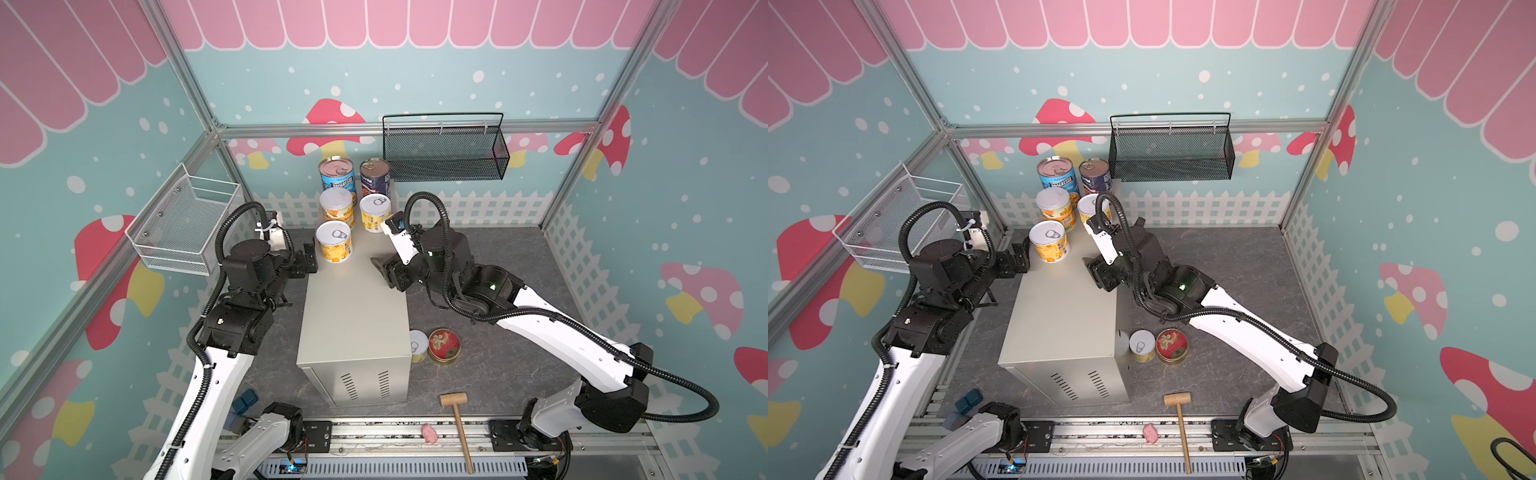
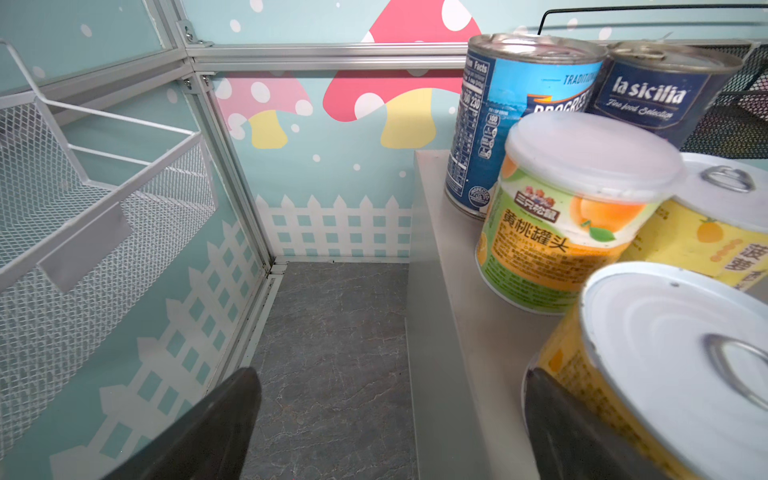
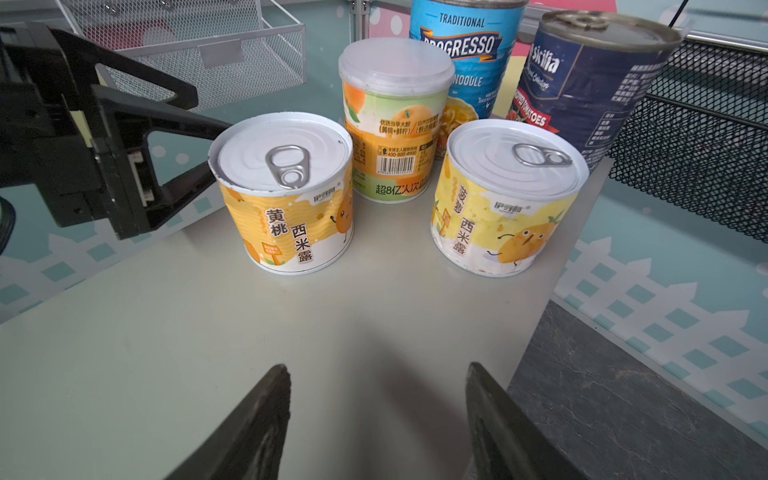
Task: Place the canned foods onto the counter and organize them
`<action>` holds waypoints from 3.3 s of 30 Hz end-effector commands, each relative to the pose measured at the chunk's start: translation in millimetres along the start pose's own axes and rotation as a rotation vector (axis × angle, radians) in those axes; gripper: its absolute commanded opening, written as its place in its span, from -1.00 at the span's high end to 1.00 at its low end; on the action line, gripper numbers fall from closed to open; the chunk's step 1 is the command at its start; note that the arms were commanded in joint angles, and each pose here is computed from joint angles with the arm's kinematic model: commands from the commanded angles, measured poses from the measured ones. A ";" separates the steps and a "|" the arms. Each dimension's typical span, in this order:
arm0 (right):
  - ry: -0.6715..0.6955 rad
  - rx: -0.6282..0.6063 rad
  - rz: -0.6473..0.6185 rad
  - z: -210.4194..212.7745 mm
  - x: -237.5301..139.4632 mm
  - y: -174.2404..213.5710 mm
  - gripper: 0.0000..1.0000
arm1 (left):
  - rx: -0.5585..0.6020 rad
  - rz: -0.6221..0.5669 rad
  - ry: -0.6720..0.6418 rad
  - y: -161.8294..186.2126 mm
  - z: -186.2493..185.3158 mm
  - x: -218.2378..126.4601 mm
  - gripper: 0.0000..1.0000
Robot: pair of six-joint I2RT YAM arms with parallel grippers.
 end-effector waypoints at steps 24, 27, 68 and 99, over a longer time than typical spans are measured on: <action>0.002 0.006 -0.017 -0.2 -2.6 -2.8 -0.37 | 0.022 -0.008 0.071 2.0 -13.7 8.4 -0.99; 0.003 0.007 -0.018 -0.3 -3.1 -1.8 -0.38 | 0.020 -0.005 0.082 2.9 -16.1 10.5 -0.99; 0.062 0.084 -0.026 -1.8 21.5 -13.5 -0.72 | 0.105 -0.206 0.244 -68.2 -12.2 -130.4 -1.00; 0.412 0.317 0.335 -148.2 -65.4 171.9 -0.99 | 0.171 -0.012 0.941 -19.0 -152.0 -140.1 -0.99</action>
Point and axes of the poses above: each gripper's point midway between its finger pads, its own x axis out along the fingers, its own z axis along the line the jaws close on, y = z × x, the point moved 3 cm from there along -x, back along the fingers, and after that the axes turned 14 degrees about x, right-handed, at the moved point
